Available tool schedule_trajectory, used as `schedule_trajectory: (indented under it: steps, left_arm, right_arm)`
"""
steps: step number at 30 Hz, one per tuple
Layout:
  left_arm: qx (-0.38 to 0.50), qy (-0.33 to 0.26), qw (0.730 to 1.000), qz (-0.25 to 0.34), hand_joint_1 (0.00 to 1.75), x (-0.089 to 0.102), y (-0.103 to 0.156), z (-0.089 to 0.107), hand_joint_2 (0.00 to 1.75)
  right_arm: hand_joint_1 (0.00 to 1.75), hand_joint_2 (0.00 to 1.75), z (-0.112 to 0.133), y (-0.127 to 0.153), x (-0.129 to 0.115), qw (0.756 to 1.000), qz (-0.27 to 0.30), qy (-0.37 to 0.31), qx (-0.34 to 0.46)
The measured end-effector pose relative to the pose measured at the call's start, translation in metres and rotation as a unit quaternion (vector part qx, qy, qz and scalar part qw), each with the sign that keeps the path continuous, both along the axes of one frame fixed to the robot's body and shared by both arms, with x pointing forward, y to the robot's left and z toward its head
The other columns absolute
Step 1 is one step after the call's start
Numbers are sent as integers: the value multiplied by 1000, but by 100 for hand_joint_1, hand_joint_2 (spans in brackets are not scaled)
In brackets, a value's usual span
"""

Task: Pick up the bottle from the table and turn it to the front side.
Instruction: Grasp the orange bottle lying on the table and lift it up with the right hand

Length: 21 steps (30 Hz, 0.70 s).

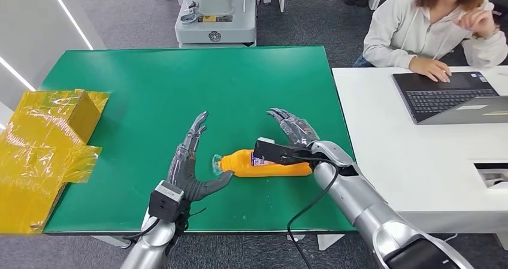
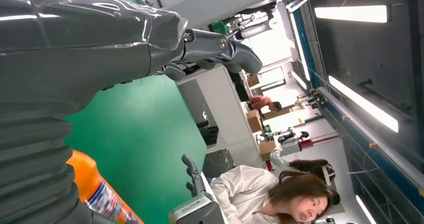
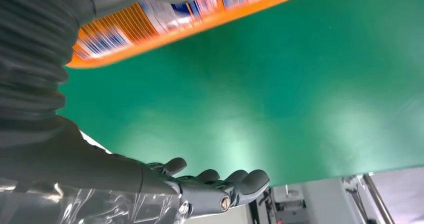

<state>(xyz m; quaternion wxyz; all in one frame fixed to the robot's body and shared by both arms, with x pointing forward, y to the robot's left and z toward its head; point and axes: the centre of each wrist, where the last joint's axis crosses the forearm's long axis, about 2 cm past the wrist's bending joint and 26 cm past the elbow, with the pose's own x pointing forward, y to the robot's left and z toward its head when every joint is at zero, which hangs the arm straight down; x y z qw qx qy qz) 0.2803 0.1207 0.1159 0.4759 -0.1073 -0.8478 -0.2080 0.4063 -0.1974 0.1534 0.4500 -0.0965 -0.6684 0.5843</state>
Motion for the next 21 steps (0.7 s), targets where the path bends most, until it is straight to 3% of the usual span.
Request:
schedule_trajectory:
  steps: [9,21]
  left_arm:
    - [-15,44,999,-18,0,-1,3,-9,175]
    - [-22,76,996,-35,0,-2,10,-17,175]
  right_arm:
    - [0,175,-6,-2,11,990,20,137,-14]
    - [0,175,-12,-22,18,973,11,227,34]
